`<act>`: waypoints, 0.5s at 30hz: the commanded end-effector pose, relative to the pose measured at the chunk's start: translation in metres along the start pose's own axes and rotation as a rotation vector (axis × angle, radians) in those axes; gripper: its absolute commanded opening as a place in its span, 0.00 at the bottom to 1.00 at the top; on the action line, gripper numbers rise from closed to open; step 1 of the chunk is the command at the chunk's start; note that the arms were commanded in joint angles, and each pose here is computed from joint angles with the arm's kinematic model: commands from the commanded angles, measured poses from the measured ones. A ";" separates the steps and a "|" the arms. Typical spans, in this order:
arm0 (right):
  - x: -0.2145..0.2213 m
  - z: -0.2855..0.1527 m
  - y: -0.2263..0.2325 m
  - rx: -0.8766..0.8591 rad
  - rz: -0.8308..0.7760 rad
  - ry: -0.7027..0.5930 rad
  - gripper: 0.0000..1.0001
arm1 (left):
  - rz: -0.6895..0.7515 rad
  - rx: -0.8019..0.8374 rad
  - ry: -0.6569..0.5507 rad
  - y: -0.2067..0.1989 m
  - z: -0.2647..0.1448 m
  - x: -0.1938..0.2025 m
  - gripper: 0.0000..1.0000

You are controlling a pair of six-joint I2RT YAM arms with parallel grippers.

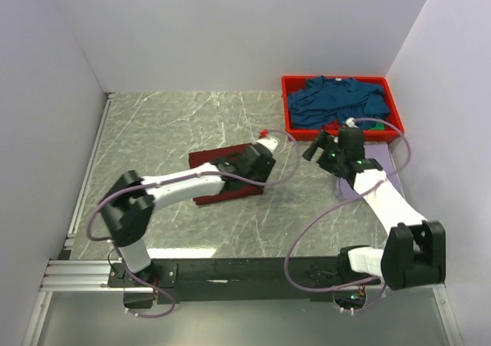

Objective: Fold and stack the t-shirts
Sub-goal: Neatly place the folded tshirt to the corner

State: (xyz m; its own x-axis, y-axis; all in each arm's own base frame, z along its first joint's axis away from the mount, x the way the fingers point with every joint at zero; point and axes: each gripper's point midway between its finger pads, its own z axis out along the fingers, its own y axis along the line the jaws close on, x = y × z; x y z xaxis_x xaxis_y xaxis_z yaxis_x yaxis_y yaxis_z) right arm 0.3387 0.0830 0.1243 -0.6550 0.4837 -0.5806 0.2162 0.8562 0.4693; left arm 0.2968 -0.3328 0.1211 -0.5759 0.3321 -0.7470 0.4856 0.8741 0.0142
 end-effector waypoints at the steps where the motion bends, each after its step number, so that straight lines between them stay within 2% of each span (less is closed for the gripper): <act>1: -0.004 -0.018 -0.024 0.065 0.014 -0.033 1.00 | 0.107 -0.037 0.015 -0.017 0.013 0.001 0.57; 4: -0.003 -0.027 -0.035 0.094 0.013 -0.046 1.00 | 0.191 -0.033 0.033 -0.041 0.022 0.011 0.52; 8: 0.004 -0.034 -0.045 0.114 0.020 -0.050 1.00 | 0.245 -0.068 0.055 -0.051 0.036 0.017 0.48; 15: 0.015 -0.037 -0.056 0.122 0.030 -0.041 1.00 | 0.342 -0.150 0.118 -0.047 0.055 0.042 0.49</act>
State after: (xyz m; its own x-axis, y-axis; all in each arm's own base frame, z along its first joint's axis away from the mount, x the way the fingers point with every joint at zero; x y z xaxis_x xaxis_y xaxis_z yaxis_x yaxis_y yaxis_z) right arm 0.2935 0.0408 0.1135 -0.6257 0.5195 -0.5820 0.3213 0.8514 0.4146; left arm 0.2759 -0.3819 0.0445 -0.5010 0.6177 -0.6062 0.5884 0.7567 0.2848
